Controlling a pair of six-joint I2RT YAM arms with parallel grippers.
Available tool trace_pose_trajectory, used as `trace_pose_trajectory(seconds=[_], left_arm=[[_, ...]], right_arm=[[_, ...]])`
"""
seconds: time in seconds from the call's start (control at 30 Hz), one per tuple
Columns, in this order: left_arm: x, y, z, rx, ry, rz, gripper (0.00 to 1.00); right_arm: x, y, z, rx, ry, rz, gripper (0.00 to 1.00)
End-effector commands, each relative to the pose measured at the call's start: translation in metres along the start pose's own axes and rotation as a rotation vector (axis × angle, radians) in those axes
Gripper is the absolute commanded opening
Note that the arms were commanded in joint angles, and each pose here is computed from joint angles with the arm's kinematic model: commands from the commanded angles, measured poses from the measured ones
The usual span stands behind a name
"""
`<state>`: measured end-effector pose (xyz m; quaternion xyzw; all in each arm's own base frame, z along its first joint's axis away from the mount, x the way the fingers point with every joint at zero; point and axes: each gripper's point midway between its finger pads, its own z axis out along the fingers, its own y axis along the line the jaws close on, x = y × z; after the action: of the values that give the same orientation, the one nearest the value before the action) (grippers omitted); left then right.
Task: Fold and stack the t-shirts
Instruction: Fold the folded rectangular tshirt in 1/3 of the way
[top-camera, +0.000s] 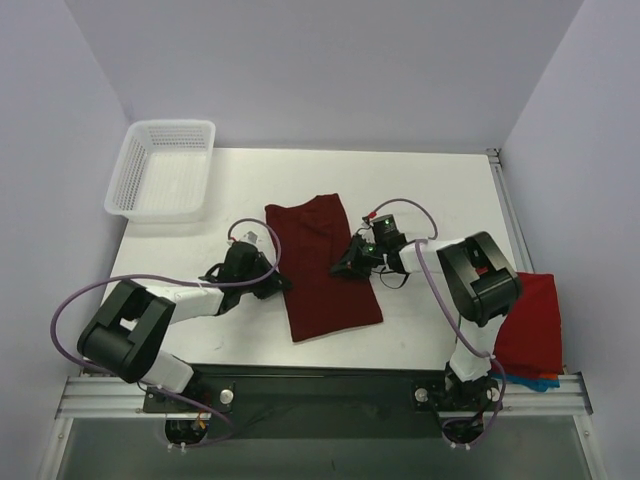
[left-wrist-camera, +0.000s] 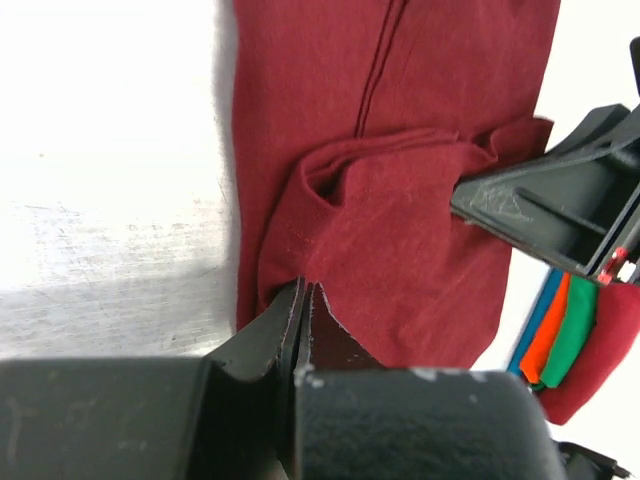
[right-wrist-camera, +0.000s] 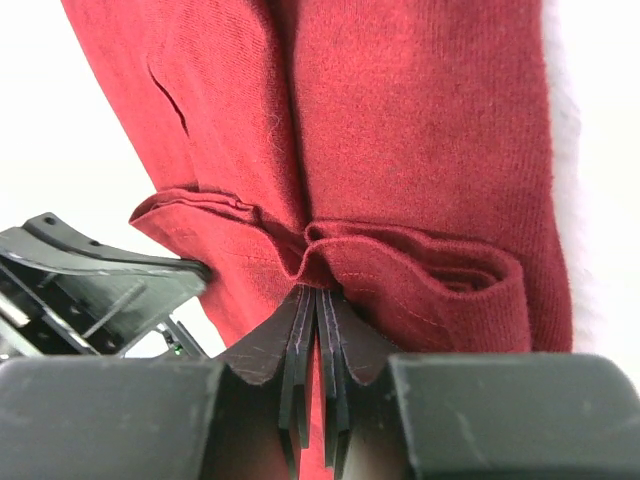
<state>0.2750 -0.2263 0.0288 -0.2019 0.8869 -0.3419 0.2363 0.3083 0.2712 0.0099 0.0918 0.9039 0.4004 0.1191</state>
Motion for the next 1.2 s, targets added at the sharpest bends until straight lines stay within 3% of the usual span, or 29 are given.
trace_pose_trajectory(seconds=[0.0,0.3,0.5,0.7,1.17], left_arm=[[-0.021,-0.012,-0.005,-0.002,-0.069,0.047,0.00],[-0.039,-0.020,0.010,0.003,-0.064,0.057,0.00],[-0.046,-0.005,0.022,-0.048,-0.053,0.045,0.00],[-0.041,0.018,0.031,-0.105,-0.012,0.021,0.00],[-0.056,0.018,0.036,-0.118,-0.009,0.015,0.00]], right_arm=[[0.024,-0.051,-0.007,0.194,0.025,0.056,0.07],[0.012,-0.037,-0.018,0.125,0.011,0.084,0.07],[-0.004,-0.029,-0.025,0.102,-0.010,0.092,0.07],[-0.022,-0.034,-0.035,0.071,-0.027,0.135,0.07],[-0.044,-0.062,-0.048,-0.003,-0.065,0.283,0.07]])
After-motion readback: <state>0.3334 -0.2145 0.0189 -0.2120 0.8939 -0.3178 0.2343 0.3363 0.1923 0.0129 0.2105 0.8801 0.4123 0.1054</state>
